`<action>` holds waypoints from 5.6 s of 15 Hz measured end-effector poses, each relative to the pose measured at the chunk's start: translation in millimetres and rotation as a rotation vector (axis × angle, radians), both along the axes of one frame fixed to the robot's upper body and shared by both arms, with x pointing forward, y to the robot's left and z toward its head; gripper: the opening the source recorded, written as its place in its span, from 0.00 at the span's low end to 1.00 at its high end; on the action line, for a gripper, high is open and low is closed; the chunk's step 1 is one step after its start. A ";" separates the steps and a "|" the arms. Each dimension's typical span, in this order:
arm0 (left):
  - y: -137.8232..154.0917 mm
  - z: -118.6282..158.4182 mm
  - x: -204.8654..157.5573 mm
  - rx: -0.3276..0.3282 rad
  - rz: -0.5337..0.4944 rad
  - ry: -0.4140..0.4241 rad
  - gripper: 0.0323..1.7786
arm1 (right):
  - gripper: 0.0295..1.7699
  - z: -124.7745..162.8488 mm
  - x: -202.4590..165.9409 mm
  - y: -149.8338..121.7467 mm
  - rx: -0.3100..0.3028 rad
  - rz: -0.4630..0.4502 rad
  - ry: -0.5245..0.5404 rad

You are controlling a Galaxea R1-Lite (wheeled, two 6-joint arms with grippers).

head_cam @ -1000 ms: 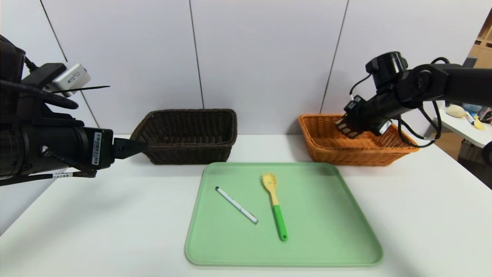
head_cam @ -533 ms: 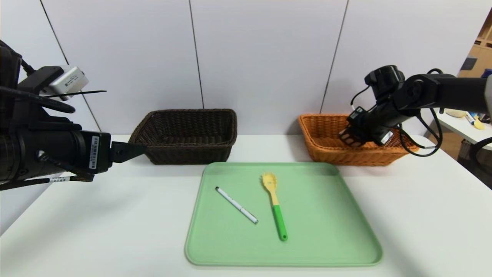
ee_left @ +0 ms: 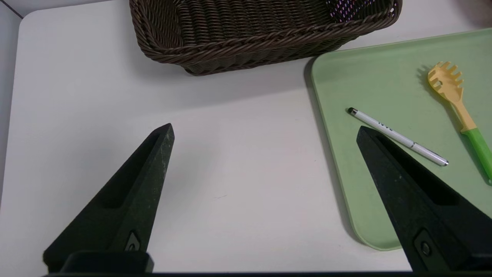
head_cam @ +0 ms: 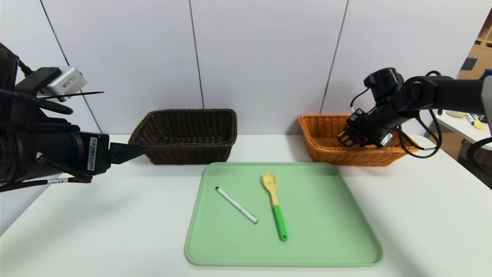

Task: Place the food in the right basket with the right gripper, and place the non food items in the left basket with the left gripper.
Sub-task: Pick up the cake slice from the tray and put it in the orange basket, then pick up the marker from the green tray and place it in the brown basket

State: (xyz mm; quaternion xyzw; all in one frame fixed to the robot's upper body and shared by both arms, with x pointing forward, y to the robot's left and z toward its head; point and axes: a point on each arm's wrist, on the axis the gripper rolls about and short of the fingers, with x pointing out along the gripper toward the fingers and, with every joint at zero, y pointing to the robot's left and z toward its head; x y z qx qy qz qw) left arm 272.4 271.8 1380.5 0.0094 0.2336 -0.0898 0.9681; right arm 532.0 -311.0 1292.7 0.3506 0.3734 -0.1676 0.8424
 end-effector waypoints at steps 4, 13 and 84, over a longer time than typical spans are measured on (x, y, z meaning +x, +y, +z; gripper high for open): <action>0.3 0.2 -0.8 -0.002 0.001 0.000 0.95 | 0.75 0.8 -0.4 0.0 0.000 0.000 0.000; 2.0 0.3 -5.0 -0.005 0.006 -0.002 0.95 | 0.90 54.5 -25.9 5.9 -0.050 0.070 -0.137; -204.5 -87.3 95.2 -0.258 0.373 0.791 0.95 | 0.96 67.4 -252.1 27.6 -0.518 0.790 0.104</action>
